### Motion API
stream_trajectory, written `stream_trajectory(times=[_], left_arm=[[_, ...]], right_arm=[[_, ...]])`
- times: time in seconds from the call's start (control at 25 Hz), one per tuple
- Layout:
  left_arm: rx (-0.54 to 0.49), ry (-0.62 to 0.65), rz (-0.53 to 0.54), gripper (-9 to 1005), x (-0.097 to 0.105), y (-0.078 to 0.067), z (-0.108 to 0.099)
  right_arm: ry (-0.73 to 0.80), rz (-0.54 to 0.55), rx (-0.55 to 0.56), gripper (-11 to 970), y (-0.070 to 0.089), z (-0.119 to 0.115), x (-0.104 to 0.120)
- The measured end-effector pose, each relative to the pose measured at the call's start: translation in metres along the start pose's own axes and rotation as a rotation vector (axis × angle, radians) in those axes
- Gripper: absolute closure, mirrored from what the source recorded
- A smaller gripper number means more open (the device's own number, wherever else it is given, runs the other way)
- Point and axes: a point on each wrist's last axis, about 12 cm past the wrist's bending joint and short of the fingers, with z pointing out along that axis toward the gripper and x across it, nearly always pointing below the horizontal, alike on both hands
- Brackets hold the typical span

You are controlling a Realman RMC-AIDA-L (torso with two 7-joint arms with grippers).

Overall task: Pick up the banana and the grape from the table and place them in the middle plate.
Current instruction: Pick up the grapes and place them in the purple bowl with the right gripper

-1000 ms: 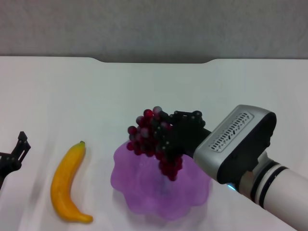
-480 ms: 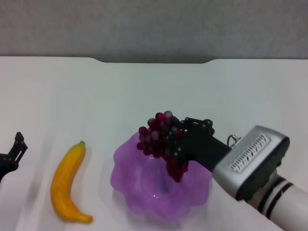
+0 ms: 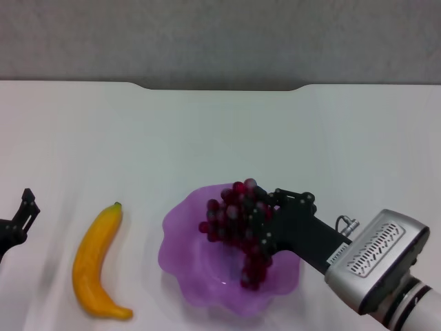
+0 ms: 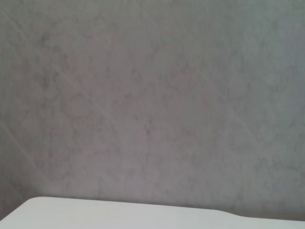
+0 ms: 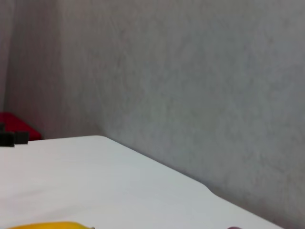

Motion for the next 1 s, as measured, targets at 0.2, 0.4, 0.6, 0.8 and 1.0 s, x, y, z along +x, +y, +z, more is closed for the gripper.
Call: stream_trajectory(times=[0.2,0.4,0.6,0.8,1.0], left_arm=[[0.001,0.000,-0.002,89,0.000,0.000,0.000],[0.001,0.000,-0.004,89,0.000,-0.001,0.000],[0.002,0.000,-0.005,89,0.000,-0.001,0.000],[0.003,-0.001,-0.005,90,0.000,-0.002,0.001],[0.003,-0.001,-0.005,90,0.000,-0.002,0.001]], right_arm=[[0.031,0.030,0.002,765,-0.007,0.000,0.009],[0.090,0.084,-0.010,766,-0.012,0.008,0.013],[0.165,0.093,-0.034,765,-0.014,0.022,0.011],[0.255,0.124,-0.037,766,-0.015,0.030,0.013],[0.324,0.134,-0.037,766,-0.017,0.040,0.010]])
